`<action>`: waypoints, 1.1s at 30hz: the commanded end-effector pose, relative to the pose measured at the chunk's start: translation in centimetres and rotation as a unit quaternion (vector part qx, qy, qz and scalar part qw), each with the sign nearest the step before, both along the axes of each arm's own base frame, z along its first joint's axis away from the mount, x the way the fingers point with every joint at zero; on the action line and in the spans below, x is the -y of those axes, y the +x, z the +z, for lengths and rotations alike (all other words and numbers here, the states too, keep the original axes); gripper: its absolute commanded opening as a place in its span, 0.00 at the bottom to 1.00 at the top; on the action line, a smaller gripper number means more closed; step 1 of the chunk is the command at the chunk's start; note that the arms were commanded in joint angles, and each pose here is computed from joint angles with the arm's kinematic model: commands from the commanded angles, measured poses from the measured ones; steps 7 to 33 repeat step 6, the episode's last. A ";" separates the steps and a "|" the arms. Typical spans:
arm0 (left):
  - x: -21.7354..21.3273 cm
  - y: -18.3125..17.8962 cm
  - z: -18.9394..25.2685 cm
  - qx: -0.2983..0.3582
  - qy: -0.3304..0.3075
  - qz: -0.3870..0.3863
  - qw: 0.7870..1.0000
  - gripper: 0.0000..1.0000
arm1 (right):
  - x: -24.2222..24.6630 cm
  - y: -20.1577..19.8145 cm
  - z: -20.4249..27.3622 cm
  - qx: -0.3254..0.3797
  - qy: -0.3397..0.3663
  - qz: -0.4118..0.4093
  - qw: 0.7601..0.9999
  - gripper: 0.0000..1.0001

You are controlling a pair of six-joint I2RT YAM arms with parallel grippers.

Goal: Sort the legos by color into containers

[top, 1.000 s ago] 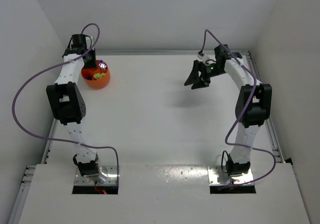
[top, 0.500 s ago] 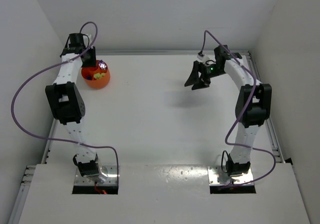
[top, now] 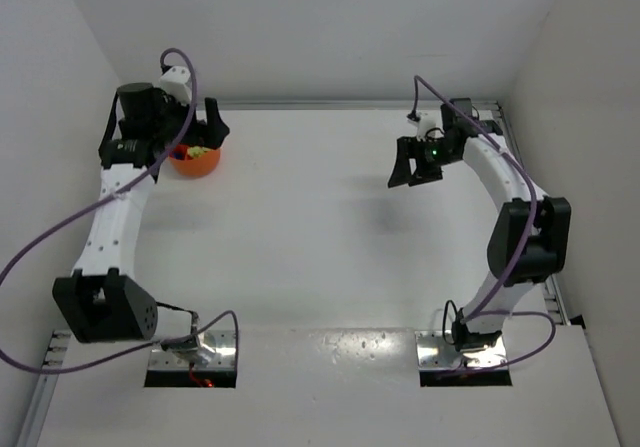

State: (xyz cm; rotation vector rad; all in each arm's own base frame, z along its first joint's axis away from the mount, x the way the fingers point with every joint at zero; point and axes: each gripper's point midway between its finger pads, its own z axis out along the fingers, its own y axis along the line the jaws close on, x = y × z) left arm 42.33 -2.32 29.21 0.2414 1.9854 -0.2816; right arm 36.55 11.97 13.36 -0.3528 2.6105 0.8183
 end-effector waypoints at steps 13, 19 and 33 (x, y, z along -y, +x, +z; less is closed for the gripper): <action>1.9 -5.6 -4.0 -0.007 -0.018 -0.023 1.000 1.00 | 4.4 -2.0 -2.2 0.074 -0.109 -0.029 0.991 0.72; 1.9 -5.6 -4.0 -0.007 -0.018 -0.023 1.000 1.00 | 4.4 -2.0 -2.2 0.074 -0.109 -0.029 0.991 0.72; 1.9 -5.6 -4.0 -0.007 -0.018 -0.023 1.000 1.00 | 4.4 -2.0 -2.2 0.074 -0.109 -0.029 0.991 0.72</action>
